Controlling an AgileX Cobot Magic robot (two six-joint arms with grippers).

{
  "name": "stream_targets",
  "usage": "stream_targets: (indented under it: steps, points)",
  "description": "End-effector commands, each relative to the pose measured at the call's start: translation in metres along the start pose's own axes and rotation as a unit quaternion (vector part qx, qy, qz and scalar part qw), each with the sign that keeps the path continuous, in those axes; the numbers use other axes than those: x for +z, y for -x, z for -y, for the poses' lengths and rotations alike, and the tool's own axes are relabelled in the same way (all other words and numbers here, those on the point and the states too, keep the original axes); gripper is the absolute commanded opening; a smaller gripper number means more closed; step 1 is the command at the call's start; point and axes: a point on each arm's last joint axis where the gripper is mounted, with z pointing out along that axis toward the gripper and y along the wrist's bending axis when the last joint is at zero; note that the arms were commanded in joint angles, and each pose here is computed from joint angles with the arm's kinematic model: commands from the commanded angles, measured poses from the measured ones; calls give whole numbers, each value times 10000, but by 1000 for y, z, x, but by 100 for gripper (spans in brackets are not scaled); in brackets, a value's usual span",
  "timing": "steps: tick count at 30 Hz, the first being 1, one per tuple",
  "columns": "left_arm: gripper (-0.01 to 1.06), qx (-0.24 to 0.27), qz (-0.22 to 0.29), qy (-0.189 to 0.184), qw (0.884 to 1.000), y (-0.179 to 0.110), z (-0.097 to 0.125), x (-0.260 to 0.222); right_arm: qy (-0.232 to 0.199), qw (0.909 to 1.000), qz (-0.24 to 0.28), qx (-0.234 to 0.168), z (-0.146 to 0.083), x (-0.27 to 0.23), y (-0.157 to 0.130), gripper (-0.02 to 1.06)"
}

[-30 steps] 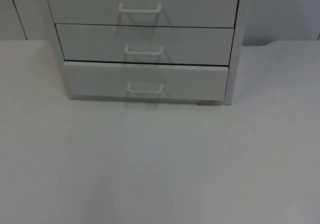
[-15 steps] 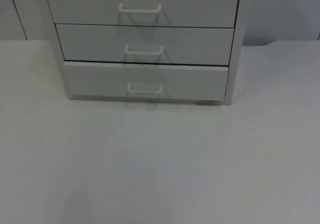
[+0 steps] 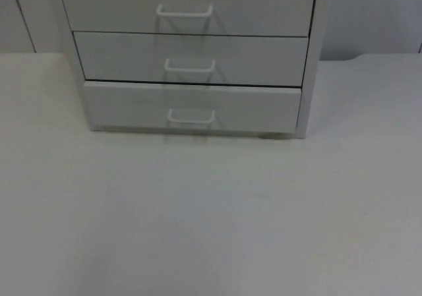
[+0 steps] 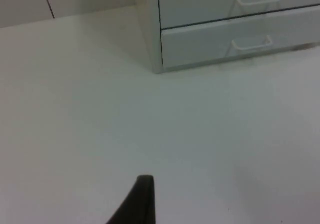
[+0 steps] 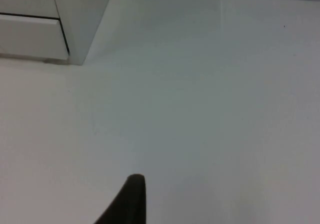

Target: Open the drawer with the left hand, place the block into the drawer with the right hand, then close the drawer with the left hand.

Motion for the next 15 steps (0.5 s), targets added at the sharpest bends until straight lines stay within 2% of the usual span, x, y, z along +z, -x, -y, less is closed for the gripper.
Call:
stream_targets:
  steps: [1,5,15]
  points:
    - [104,-37,3,-4,10000,-2,0,0,-36,10000,82,2,1,0,1,105]
    - [104,369,3,-137,9992,-4,3,1,-36,10000,82,2,1,0,1,105]
    - [104,284,1,-63,9996,-4,1,1,-36,10000,82,2,1,0,1,105]
